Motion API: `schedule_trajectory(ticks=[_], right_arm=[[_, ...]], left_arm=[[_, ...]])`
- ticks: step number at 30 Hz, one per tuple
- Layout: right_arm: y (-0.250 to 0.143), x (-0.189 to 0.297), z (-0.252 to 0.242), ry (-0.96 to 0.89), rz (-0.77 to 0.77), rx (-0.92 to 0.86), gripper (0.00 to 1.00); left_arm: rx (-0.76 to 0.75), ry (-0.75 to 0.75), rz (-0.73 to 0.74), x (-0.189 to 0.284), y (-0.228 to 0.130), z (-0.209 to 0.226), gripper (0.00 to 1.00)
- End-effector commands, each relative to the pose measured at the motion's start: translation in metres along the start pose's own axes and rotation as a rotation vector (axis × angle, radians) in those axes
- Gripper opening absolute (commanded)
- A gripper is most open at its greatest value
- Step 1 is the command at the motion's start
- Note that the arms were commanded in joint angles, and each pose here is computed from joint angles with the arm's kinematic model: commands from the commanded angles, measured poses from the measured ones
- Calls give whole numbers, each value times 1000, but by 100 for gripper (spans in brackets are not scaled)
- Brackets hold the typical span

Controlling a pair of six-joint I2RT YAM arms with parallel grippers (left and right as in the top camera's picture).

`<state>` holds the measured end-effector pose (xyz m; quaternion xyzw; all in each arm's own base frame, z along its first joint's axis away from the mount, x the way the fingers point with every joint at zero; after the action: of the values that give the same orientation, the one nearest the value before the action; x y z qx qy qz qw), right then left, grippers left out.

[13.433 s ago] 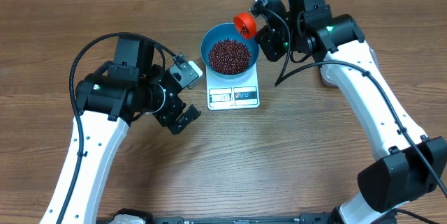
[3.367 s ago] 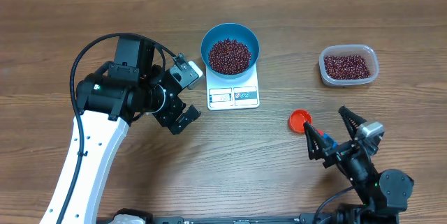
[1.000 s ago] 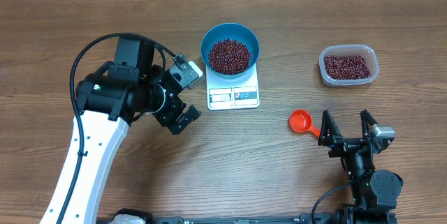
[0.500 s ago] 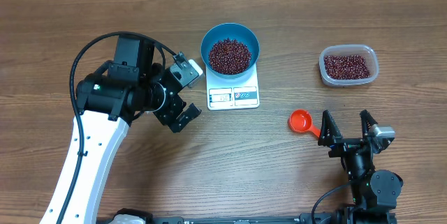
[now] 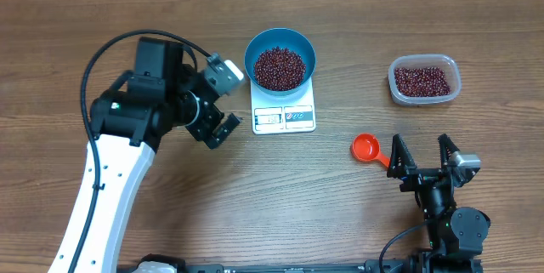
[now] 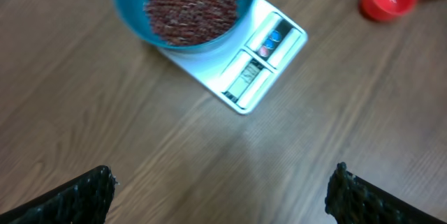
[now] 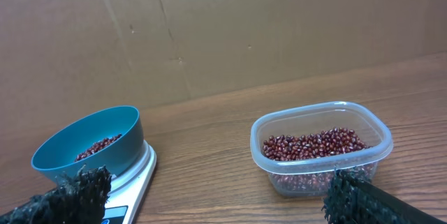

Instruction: Scoop item into bowl and weigh 150g on scale

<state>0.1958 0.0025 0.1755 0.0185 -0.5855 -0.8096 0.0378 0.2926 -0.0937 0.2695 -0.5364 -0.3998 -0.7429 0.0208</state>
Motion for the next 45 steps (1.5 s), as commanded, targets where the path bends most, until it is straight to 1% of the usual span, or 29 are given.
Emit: schedule_trajectory(ticks=[1,6,9,11,16,19,24,29,32,34,45], right_arm=[[-2,0,0,1,-5,4,100],[-2,0,0,1,-5,5,100],[-2,0,0,1,-5,5,100],[-2,0,0,1,-5,5,100],[-2,0,0,1,-5,5,100],[-2,0,0,1,-5,5,100],[-2,0,0,1,-5,4,100],[-2,0,0,1,-5,5,100],[-2,0,0,1,-5,5,100],[-2,0,0,1,-5,5,100],[-2,0,0,1,-5,5,100]], left_arm=[[107,82,-16,14,-11,24,100],[197,74,-87,37,-25,35,100],[222,146,-136,64,-31,39,100],[218,191,-177,84,-31,34,100],[147,296,-269,131,-30,2,100],[90,356,-320,156,-31,-23,100],[14,422,-371,185,-42,-68,100],[-45,459,-430,200,-58,-112,100],[-86,425,-497,201,-62,-135,100],[-113,378,-541,201,-61,-148,100],[-120,376,-541,201,-63,-150,100]])
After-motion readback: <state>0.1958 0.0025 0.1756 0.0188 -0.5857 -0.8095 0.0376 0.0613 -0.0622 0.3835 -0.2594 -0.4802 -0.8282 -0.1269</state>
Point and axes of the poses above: each gripper's point midway between its finger pads, its own x axis back along the fingers, its own z axis along the line the jaws close on, y = z × x, the point moved 5 cm from there along x, back along the fingers, and after that the axes turned 5 degrees about -x, right-handed, at the moved point
